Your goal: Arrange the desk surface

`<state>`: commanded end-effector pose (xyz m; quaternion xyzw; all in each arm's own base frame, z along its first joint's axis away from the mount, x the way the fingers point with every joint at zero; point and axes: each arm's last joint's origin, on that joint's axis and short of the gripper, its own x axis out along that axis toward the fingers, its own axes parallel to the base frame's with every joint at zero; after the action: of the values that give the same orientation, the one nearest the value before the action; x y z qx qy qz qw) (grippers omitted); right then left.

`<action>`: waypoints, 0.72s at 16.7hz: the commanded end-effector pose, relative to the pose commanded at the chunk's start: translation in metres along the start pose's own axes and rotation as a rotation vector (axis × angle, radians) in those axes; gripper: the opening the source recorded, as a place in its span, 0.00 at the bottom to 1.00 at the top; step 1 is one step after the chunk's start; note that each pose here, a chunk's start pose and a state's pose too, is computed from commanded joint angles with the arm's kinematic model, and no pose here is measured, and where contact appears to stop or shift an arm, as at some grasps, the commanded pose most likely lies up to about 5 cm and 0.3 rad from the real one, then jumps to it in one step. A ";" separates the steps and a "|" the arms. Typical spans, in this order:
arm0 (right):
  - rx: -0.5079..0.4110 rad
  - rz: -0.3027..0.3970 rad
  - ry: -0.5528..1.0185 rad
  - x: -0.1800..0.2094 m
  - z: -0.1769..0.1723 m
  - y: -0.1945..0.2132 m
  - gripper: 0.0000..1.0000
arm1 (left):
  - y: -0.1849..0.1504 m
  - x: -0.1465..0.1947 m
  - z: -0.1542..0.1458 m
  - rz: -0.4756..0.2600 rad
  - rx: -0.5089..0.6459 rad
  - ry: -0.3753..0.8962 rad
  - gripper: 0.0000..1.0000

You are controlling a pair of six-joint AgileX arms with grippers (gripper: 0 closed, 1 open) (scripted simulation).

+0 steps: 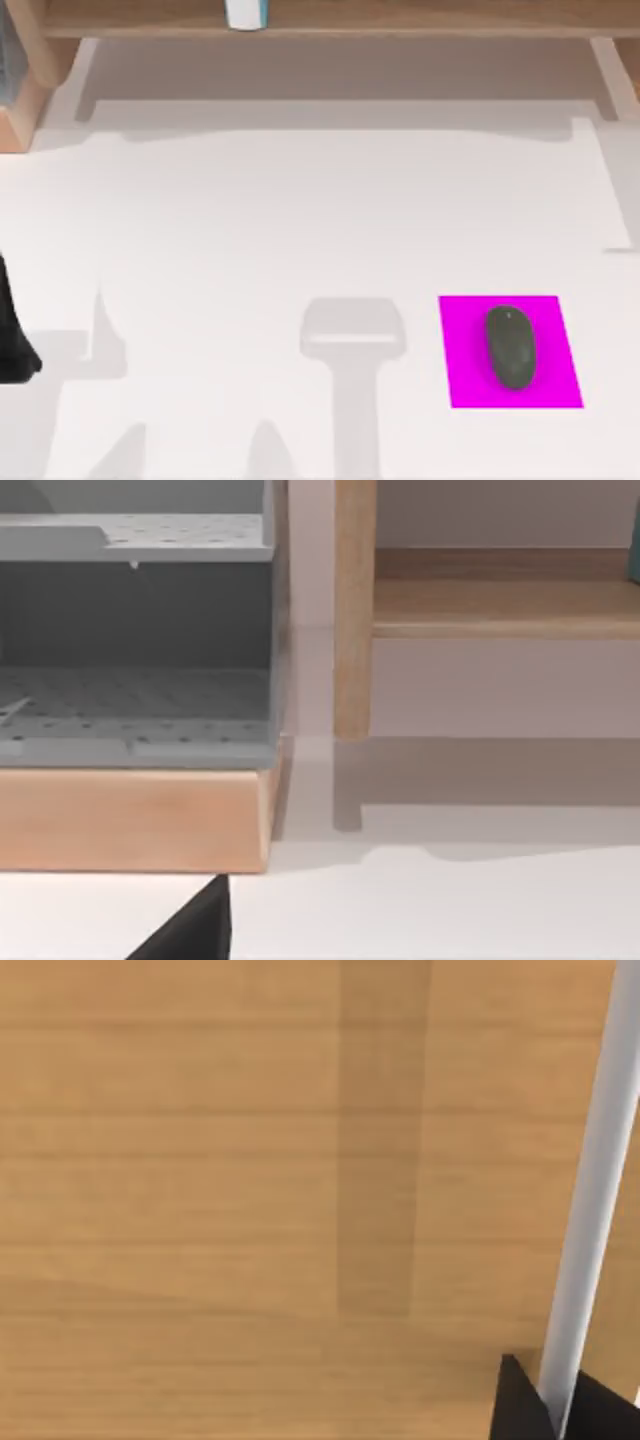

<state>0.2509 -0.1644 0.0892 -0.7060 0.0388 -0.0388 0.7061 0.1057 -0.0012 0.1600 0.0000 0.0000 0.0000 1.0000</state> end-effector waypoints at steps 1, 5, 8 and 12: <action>0.000 0.000 0.000 0.000 0.000 0.000 0.00 | 0.000 0.000 0.000 0.000 0.000 0.000 1.00; 0.000 0.000 0.000 0.000 0.000 0.000 0.00 | 0.000 0.000 0.000 0.000 0.000 0.000 1.00; 0.003 0.003 0.004 0.004 -0.001 0.001 0.00 | 0.000 0.000 0.000 0.000 0.000 0.000 1.00; 0.003 0.001 0.000 0.033 0.001 0.001 0.00 | 0.000 0.000 0.000 0.000 0.000 0.000 1.00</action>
<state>0.2839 -0.1666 0.0886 -0.7050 0.0394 -0.0386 0.7070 0.1057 -0.0012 0.1600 0.0000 0.0000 0.0000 1.0000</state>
